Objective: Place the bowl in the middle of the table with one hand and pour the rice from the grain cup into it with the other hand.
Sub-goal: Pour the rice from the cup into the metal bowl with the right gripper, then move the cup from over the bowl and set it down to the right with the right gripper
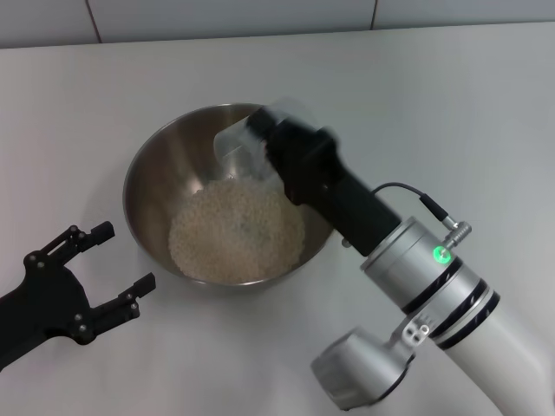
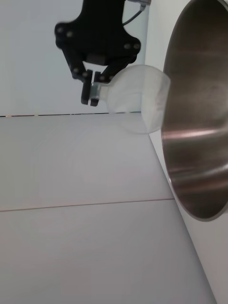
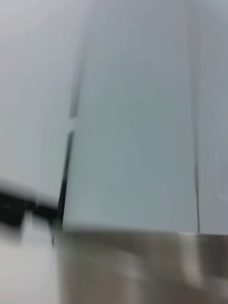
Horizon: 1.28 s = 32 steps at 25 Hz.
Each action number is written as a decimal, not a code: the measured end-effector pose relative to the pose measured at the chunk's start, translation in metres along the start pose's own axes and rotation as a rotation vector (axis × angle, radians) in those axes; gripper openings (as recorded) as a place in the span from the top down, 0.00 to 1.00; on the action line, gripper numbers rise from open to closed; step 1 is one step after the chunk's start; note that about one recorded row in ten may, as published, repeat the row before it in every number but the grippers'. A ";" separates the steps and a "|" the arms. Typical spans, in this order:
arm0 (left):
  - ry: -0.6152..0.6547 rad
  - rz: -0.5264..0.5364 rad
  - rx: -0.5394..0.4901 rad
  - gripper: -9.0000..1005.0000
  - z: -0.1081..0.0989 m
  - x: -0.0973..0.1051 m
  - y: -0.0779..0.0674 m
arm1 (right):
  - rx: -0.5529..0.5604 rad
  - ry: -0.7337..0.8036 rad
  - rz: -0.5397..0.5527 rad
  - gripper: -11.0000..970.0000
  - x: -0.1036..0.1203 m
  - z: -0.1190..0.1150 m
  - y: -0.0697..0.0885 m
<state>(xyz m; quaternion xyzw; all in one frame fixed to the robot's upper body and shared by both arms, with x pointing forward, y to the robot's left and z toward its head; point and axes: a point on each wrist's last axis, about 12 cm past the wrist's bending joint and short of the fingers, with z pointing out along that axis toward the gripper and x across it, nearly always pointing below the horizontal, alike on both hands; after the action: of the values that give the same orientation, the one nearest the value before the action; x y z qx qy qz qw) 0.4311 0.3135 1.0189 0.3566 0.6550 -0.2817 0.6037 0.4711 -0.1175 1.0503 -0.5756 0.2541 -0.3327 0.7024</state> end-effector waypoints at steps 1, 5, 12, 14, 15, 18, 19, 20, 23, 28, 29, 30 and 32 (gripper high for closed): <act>0.000 0.000 0.000 0.16 0.000 0.000 0.000 | 0.003 0.030 0.136 0.94 0.001 0.000 -0.001; 0.000 0.002 0.000 0.16 0.000 0.000 0.000 | 0.061 0.084 0.654 0.93 0.004 -0.002 -0.006; -0.003 0.005 0.000 0.16 0.002 0.000 -0.001 | 0.203 0.138 1.398 0.92 0.044 -0.023 -0.001; -0.007 0.006 0.001 0.16 0.004 0.000 -0.003 | 0.232 0.165 1.491 0.92 0.058 -0.030 0.003; -0.007 0.006 0.001 0.16 0.004 0.000 -0.003 | 0.245 0.180 1.505 0.92 0.064 -0.034 0.004; -0.007 0.004 0.001 0.16 0.004 0.001 -0.003 | 0.279 0.247 1.491 0.91 0.083 -0.045 0.007; -0.007 0.005 0.001 0.16 0.004 0.001 -0.003 | 0.282 0.273 1.476 0.91 0.089 -0.048 0.009; -0.007 0.005 0.001 0.16 0.004 0.000 -0.003 | 0.276 0.307 1.460 0.91 0.095 -0.051 0.011; -0.007 0.005 0.000 0.16 0.004 0.001 -0.003 | 0.236 0.393 1.436 0.91 0.108 -0.054 0.020; -0.008 0.007 0.001 0.16 0.004 0.000 -0.003 | 0.169 0.450 1.423 0.90 0.112 -0.054 0.028; -0.009 0.007 0.001 0.16 0.004 0.000 -0.003 | 0.157 0.456 1.422 0.90 0.112 -0.054 0.029; -0.010 0.009 0.002 0.16 0.004 0.000 -0.003 | 0.145 0.464 1.423 0.90 0.112 -0.053 0.031; -0.011 0.011 0.004 0.16 0.004 -0.001 -0.003 | 0.119 0.483 1.425 0.90 0.112 -0.052 0.034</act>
<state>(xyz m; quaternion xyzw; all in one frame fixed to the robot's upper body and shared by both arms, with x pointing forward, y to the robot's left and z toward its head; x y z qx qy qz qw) 0.4315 0.3086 1.0188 0.3595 0.6492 -0.2817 0.6082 0.5118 -0.2320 1.0095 -0.1442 0.6935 0.0718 0.7022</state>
